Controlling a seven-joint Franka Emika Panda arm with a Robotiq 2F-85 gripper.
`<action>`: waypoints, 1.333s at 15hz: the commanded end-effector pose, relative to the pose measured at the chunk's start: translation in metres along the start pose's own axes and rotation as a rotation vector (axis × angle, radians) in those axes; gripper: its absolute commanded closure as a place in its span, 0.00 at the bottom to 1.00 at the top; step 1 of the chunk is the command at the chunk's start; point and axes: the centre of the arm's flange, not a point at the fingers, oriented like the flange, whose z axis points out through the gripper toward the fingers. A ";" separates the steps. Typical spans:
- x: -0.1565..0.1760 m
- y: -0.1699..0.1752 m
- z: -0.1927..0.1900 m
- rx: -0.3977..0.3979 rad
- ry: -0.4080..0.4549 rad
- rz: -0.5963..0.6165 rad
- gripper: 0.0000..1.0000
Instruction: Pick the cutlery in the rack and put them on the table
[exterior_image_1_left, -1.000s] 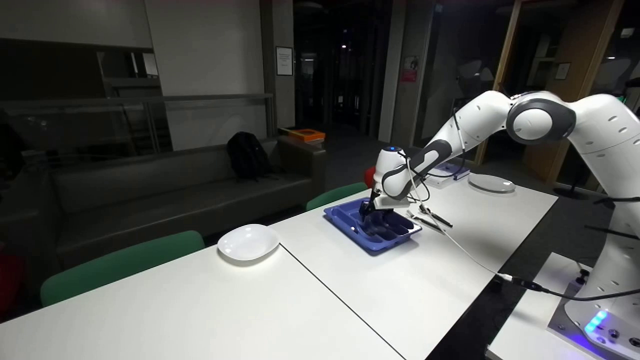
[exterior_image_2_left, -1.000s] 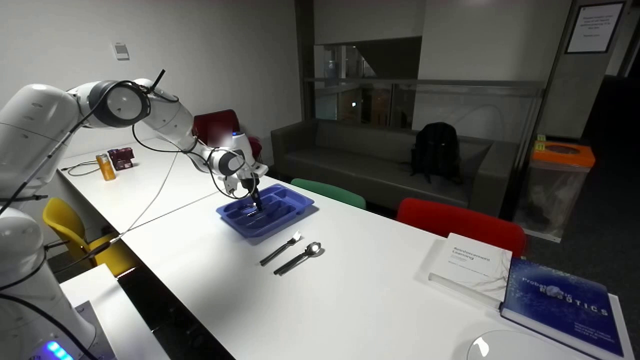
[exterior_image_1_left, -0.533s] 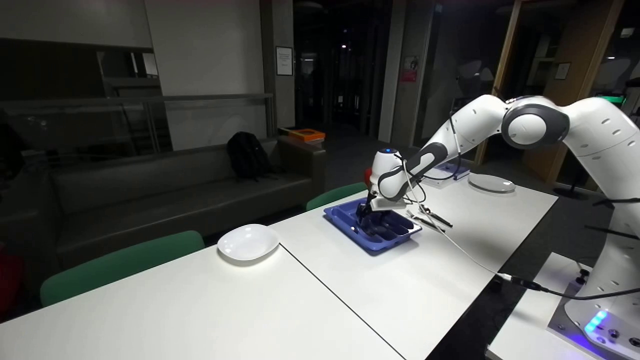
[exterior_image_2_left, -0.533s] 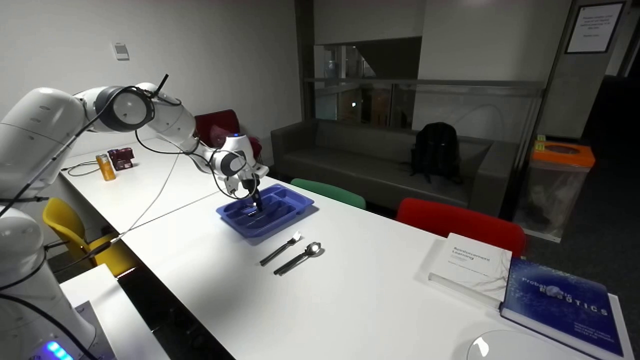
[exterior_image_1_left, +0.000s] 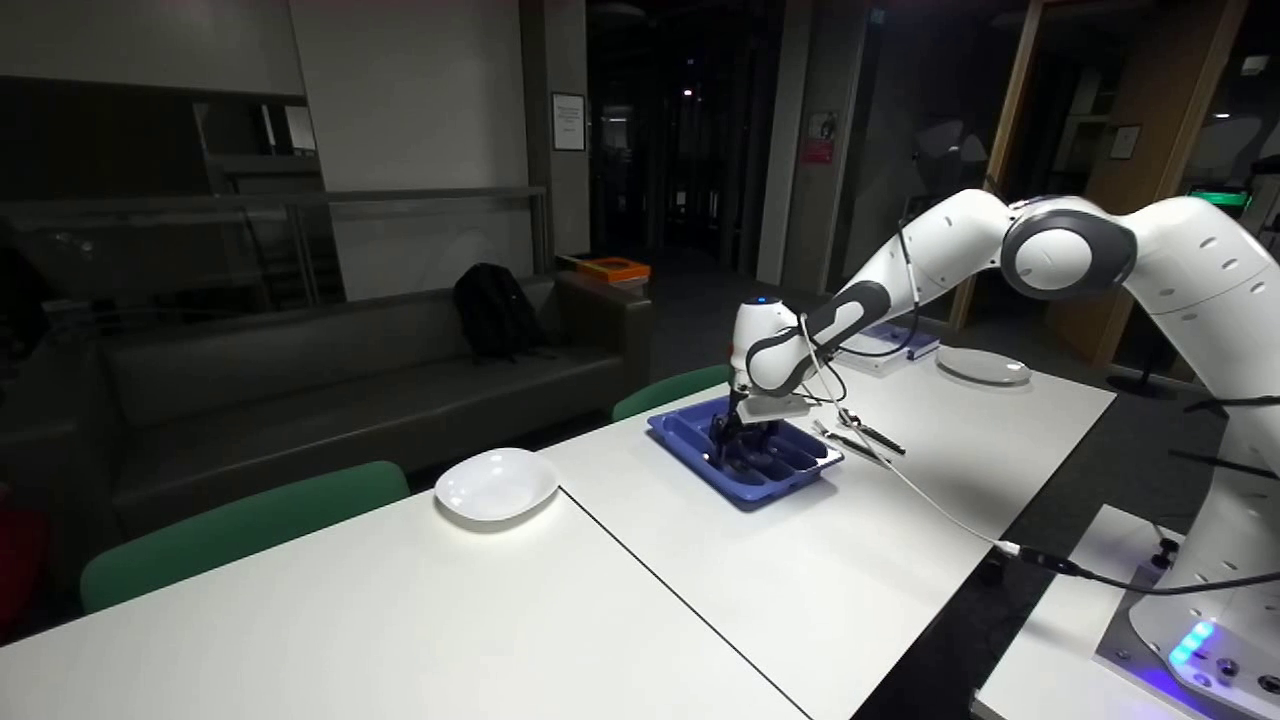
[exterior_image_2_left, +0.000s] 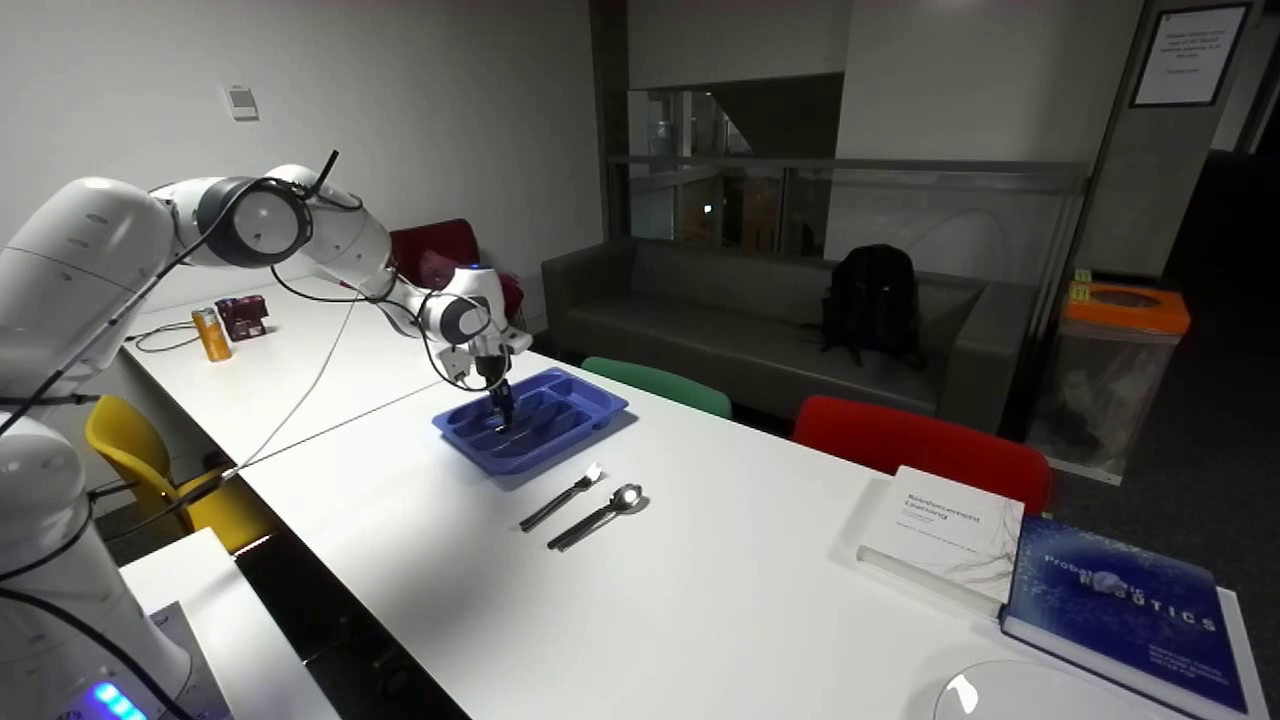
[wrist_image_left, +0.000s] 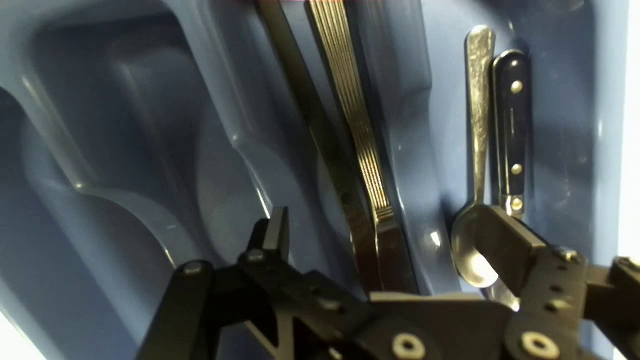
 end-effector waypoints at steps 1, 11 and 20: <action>0.010 0.000 -0.001 0.014 -0.080 -0.107 0.00; 0.029 0.022 0.015 0.032 -0.099 -0.231 0.00; 0.023 -0.006 0.002 0.012 -0.041 -0.227 0.00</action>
